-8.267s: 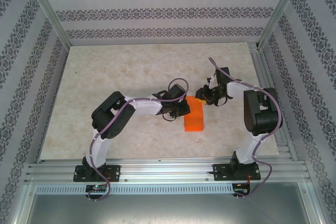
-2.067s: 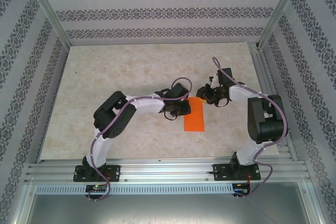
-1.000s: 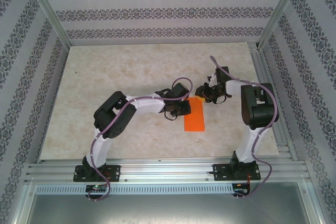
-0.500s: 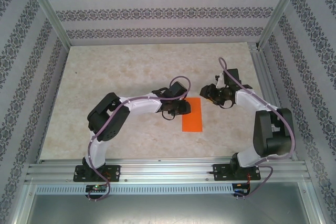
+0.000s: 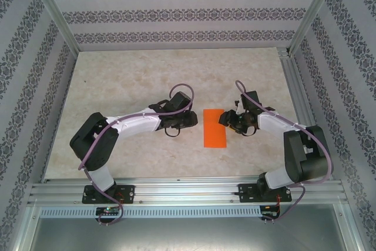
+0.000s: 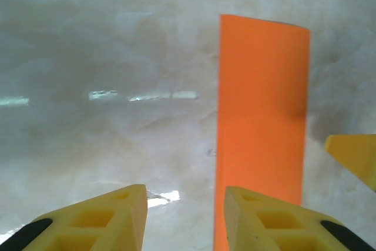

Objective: Fold a paper plane with a square sheet of paper (pick it up from the middle)
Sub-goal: Rotate the square sheet of paper at the center of the table.

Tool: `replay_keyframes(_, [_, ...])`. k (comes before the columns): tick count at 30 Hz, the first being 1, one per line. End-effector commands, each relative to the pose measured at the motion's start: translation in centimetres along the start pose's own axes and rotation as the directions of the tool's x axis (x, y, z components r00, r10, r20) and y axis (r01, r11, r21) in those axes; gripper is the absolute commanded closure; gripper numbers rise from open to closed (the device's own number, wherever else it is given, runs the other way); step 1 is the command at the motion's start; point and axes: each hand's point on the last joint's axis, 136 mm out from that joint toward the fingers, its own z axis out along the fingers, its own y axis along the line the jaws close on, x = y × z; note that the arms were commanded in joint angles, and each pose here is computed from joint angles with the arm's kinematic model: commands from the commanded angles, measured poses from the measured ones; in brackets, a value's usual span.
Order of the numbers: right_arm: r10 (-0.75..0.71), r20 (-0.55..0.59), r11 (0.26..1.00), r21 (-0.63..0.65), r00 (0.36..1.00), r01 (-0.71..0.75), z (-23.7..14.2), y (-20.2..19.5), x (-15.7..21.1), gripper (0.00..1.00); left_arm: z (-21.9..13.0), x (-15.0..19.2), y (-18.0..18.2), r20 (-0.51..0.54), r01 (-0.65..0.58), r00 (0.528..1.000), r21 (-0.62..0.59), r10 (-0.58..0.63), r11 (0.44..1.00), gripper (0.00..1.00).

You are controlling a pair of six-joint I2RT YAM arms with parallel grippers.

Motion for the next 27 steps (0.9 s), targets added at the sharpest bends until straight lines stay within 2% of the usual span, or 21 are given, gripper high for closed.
replay_keyframes(1, [0.000,0.013,1.000,0.018,1.000,0.000,0.8,-0.1,-0.3,0.47,-0.8,-1.0,0.1,0.043,0.038,0.998,0.006,-0.038,0.999,0.59])
replay_keyframes(10, [-0.007,-0.021,0.999,0.037,1.000,0.008,1.8,-0.3,0.6,0.47,-1.0,-1.2,0.1,0.047,0.036,0.998,0.005,-0.036,0.999,0.60])
replay_keyframes(27, [-0.151,-0.088,0.988,-0.027,0.985,0.150,3.6,4.7,1.3,0.53,-2.0,-1.6,1.5,0.083,0.055,0.995,-0.029,-0.053,0.998,0.60])
